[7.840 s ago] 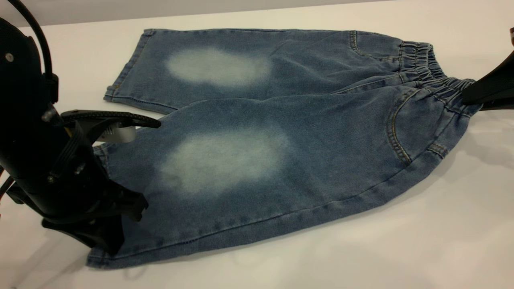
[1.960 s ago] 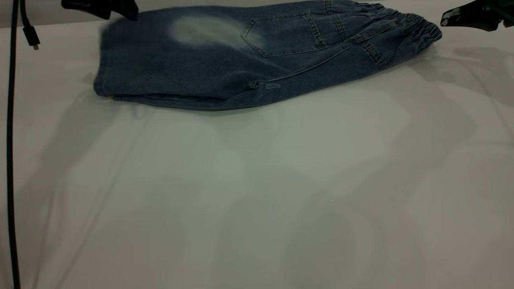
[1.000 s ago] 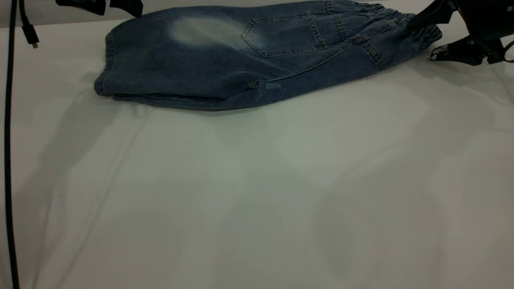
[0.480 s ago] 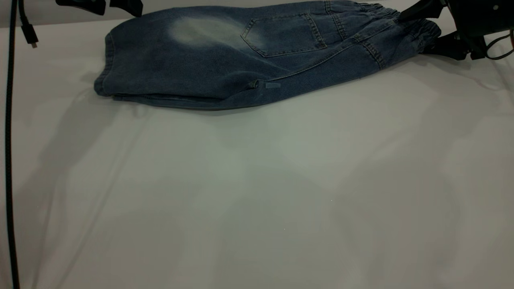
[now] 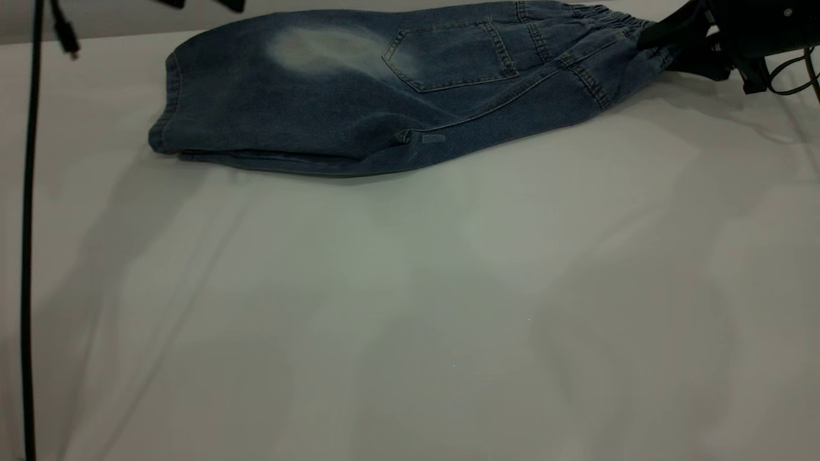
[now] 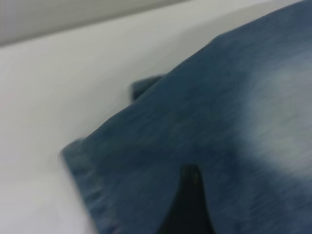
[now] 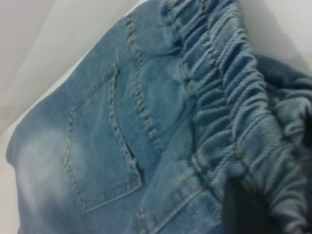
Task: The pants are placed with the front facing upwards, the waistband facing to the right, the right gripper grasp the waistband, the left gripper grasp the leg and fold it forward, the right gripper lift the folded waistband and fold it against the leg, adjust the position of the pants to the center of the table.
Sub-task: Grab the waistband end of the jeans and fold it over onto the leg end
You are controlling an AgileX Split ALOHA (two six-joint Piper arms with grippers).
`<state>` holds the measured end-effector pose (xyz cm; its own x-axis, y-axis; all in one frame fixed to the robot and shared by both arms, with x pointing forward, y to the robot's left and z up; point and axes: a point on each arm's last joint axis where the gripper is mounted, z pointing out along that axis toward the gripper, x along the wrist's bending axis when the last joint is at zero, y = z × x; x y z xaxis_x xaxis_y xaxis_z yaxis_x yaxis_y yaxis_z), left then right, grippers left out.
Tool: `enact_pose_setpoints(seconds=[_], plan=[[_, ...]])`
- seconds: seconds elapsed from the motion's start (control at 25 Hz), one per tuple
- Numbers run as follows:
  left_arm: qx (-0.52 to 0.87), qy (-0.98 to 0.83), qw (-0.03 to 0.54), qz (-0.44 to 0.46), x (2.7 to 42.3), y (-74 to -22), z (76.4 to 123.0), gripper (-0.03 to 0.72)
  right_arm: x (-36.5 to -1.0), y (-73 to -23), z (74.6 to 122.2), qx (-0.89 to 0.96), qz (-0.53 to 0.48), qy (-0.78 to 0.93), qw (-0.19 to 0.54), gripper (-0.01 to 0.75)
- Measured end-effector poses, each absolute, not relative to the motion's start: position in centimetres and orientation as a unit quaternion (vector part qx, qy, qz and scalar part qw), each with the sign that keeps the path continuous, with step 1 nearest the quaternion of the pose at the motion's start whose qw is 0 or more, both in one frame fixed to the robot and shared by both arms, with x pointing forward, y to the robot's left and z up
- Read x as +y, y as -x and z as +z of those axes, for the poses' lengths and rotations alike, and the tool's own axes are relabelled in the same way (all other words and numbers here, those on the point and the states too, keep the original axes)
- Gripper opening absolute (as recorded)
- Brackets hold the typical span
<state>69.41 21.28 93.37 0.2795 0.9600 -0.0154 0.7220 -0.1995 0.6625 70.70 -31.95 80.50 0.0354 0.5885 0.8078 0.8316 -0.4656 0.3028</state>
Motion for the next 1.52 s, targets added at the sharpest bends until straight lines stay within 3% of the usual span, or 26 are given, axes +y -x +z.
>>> enact_pose_setpoints(seconds=[0.36, 1.0, 1.52], plan=[[0.508, -0.773, 0.321, 0.202, 15.9, -70.6, 96.3, 0.548, -31.9, -70.8, 81.5, -0.51, -0.488, 0.697, 0.124, 0.099], [0.444, -0.86, 0.242, 0.067, 7.7, -74.1, 89.9, 0.548, -30.2, -71.0, 87.7, -0.561, -0.508, 0.646, 0.104, 0.099], [0.404, -0.89, 0.192, 0.087, 5.9, -74.3, 85.3, 0.548, -27.2, -70.6, 92.2, -0.588, -0.537, 0.594, 0.116, 0.099]])
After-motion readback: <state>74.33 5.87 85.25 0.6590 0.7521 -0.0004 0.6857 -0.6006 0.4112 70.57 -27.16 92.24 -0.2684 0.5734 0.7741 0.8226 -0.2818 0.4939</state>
